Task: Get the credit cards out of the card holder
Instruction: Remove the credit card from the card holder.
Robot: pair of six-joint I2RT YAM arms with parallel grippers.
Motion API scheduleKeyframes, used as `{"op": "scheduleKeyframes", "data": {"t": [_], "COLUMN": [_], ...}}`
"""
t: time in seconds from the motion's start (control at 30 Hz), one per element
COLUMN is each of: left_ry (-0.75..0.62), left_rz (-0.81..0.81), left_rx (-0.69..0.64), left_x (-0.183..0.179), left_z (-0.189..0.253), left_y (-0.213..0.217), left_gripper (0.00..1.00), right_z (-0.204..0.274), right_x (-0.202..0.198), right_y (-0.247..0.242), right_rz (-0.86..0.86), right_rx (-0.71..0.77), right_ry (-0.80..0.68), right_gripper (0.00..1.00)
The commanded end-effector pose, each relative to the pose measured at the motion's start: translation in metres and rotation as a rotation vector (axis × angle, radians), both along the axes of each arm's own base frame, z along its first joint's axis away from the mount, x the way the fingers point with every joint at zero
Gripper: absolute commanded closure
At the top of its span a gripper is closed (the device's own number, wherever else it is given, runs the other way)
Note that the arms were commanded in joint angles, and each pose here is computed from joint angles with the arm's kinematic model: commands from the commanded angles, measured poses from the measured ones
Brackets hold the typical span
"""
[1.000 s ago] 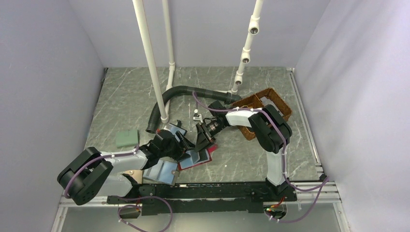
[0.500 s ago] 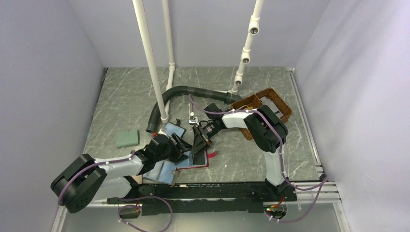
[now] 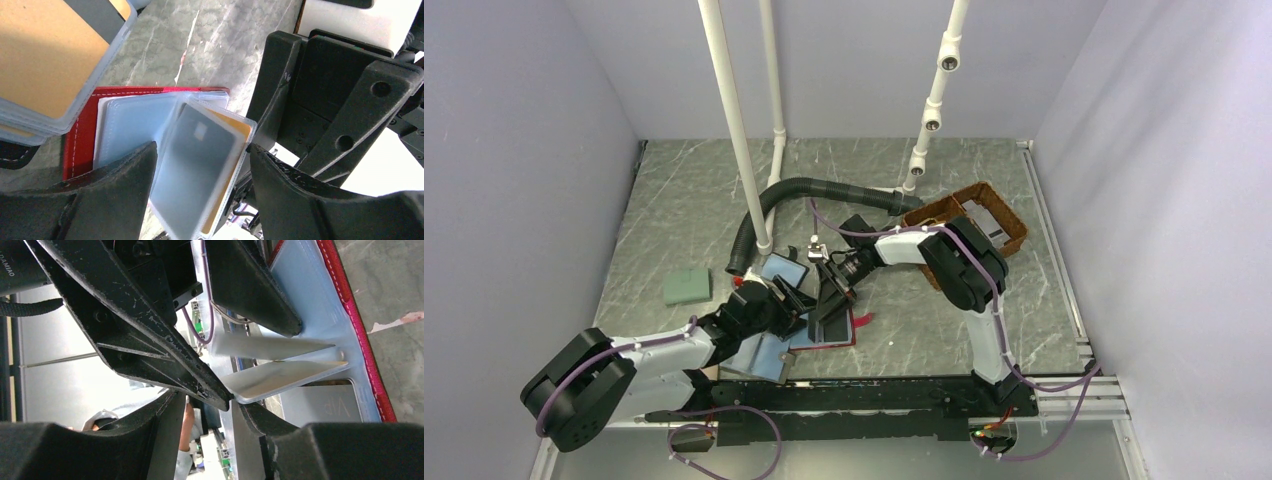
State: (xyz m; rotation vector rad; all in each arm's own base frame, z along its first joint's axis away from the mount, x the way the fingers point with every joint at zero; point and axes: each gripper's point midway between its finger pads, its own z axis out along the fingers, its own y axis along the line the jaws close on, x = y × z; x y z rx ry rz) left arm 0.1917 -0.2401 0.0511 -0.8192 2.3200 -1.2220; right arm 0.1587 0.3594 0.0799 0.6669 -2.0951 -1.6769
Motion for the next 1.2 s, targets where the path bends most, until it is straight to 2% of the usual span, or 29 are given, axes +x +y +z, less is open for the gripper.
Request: {"op": "scheduleKeyframes", "data": {"t": [0.0, 0.2, 0.37, 0.5, 0.6, 0.73, 1.17], "left_ry": [-0.009, 0.012, 0.027, 0.047, 0.057, 0.074, 0.093], "left_rz": [0.010, 0.025, 0.043, 0.062, 0.062, 0.033, -0.031], "left_rx": [-0.022, -0.011, 0.006, 0.025, 0.040, 0.066, 0.087], "left_x": [0.002, 0.000, -0.002, -0.004, -0.006, -0.009, -0.010], "left_z": [0.003, -0.001, -0.003, -0.006, -0.008, -0.013, -0.016], "left_y": [-0.002, 0.002, 0.008, 0.014, 0.016, 0.014, 0.005], "left_gripper": [0.27, 0.32, 0.37, 0.48, 0.62, 0.74, 0.74], "right_z": [0.008, 0.008, -0.002, -0.010, -0.014, -0.008, 0.001], "right_x": [0.003, 0.004, 0.008, 0.015, 0.019, 0.025, 0.022], "right_y": [0.007, 0.006, -0.001, -0.015, -0.025, -0.033, -0.029], "right_rz": [0.010, 0.012, -0.004, -0.018, -0.005, -0.017, 0.024], "right_rx": [0.035, 0.032, -0.025, -0.082, -0.106, -0.113, -0.066], "right_ry": [-0.003, -0.028, -0.134, -0.227, -0.332, -0.414, -0.443], "right_gripper": [0.58, 0.58, 0.58, 0.57, 0.57, 0.56, 0.53]}}
